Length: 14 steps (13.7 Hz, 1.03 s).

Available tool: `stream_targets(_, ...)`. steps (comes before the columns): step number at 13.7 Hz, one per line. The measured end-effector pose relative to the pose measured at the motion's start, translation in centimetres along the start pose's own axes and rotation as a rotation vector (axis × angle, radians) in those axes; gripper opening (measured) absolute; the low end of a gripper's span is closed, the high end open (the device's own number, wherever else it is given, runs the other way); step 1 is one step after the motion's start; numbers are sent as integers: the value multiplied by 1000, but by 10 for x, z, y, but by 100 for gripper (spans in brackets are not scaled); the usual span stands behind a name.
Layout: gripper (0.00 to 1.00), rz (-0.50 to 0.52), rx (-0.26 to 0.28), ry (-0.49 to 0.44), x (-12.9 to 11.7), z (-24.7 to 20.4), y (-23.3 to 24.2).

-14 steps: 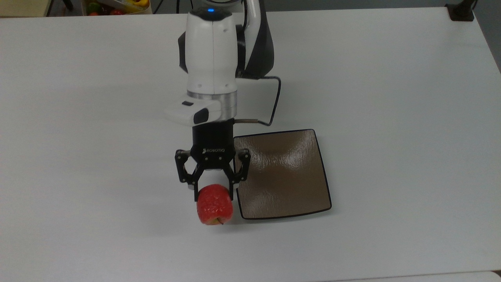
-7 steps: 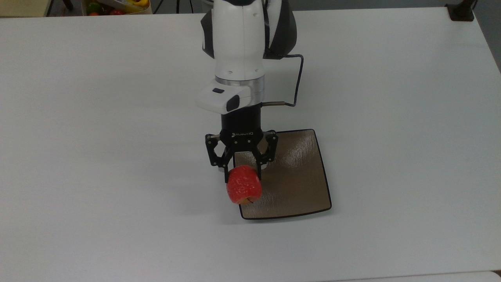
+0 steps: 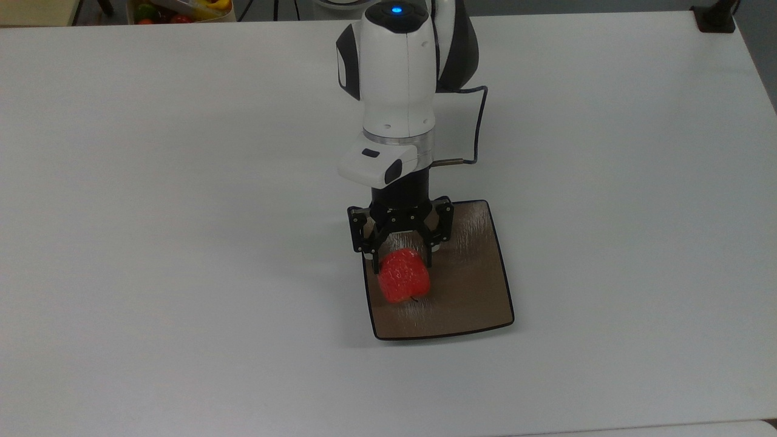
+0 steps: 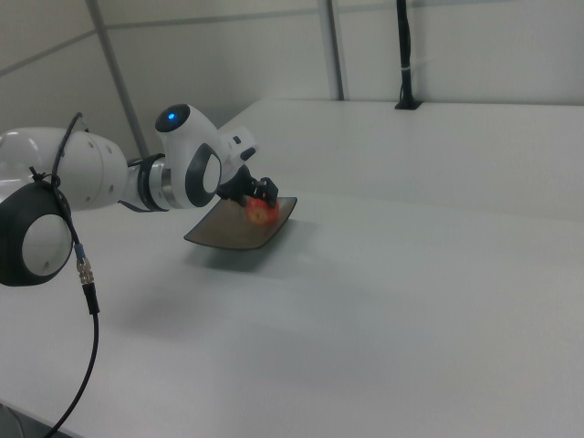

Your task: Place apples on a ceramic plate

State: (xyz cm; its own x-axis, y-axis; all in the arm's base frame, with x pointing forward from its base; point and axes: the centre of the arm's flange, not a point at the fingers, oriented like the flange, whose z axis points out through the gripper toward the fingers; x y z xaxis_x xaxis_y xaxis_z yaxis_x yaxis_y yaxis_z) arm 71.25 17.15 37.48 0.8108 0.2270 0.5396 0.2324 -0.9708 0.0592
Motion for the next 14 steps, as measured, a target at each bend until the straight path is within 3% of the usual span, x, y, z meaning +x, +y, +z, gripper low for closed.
stream_targets(2, 100, -4, 4, -2, 0, 0, -4)
stream_targets(5, 100, -4, -1, -41, -2, -1, -3)
stream_targets(14, 100, 16, -68, -446, -8, -107, 14)
